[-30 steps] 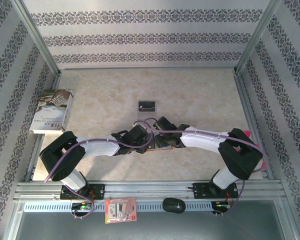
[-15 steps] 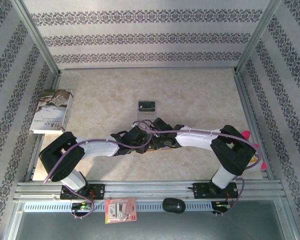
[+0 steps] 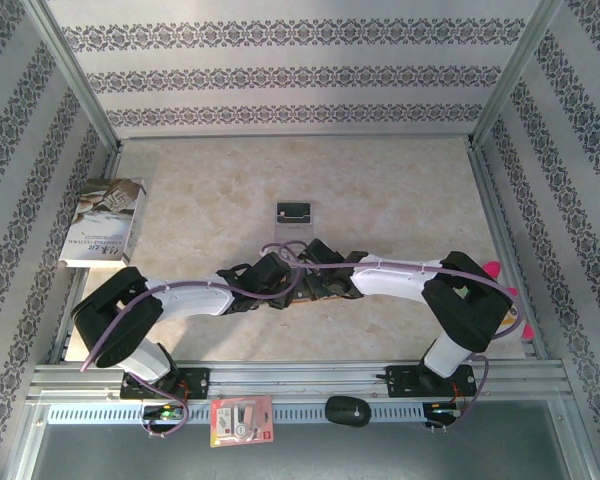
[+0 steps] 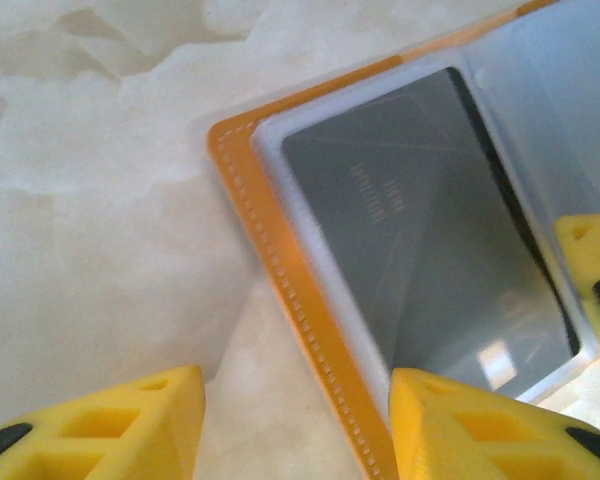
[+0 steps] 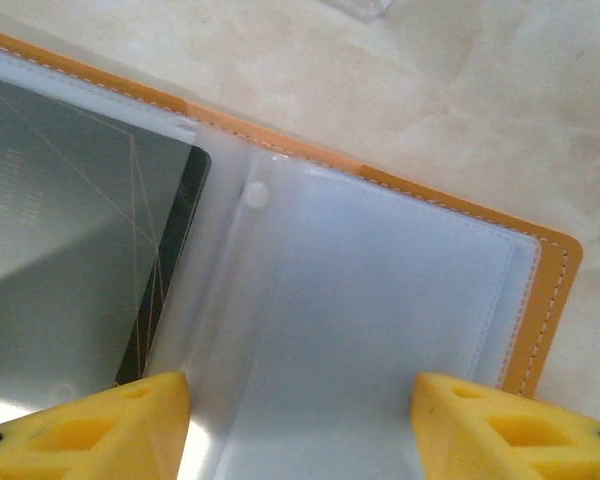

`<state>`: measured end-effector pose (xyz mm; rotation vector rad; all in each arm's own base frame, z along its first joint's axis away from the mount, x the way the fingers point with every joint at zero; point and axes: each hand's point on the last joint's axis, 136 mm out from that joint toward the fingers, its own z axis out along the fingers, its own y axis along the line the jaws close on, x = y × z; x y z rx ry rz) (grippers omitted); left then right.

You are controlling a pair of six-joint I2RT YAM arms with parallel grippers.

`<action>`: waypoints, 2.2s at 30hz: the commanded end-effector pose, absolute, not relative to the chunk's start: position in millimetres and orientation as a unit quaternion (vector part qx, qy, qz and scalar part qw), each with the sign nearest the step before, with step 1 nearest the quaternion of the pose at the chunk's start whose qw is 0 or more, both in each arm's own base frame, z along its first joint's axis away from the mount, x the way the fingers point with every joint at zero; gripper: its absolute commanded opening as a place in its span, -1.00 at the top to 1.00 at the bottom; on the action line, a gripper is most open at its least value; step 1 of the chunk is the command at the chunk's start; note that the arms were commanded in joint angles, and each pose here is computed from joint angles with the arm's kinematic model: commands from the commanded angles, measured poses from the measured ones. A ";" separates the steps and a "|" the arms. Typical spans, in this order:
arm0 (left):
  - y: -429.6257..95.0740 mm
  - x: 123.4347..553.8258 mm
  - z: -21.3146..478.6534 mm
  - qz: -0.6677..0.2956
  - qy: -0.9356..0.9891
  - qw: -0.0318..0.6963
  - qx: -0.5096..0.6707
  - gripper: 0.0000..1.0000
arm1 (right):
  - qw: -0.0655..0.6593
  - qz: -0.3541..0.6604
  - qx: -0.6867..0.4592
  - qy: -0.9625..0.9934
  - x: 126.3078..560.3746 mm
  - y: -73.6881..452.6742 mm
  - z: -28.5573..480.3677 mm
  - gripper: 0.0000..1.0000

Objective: Take the credit cards out of the card holder

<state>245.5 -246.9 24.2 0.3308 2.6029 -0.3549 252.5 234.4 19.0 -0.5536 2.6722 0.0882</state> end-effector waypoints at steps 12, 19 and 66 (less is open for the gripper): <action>-235.6 241.3 35.5 -0.130 0.955 0.244 0.108 -0.07 | 0.226 0.065 -0.204 0.950 256.9 243.8 48.1 -0.24; -229.6 239.8 36.1 -0.124 0.957 0.243 0.104 -0.08 | 0.199 0.069 -0.212 0.954 254.1 250.9 29.1 -0.24; -225.1 240.6 43.0 -0.132 0.956 0.246 0.095 -0.07 | 0.236 0.034 -0.149 0.960 263.5 192.9 48.5 -0.20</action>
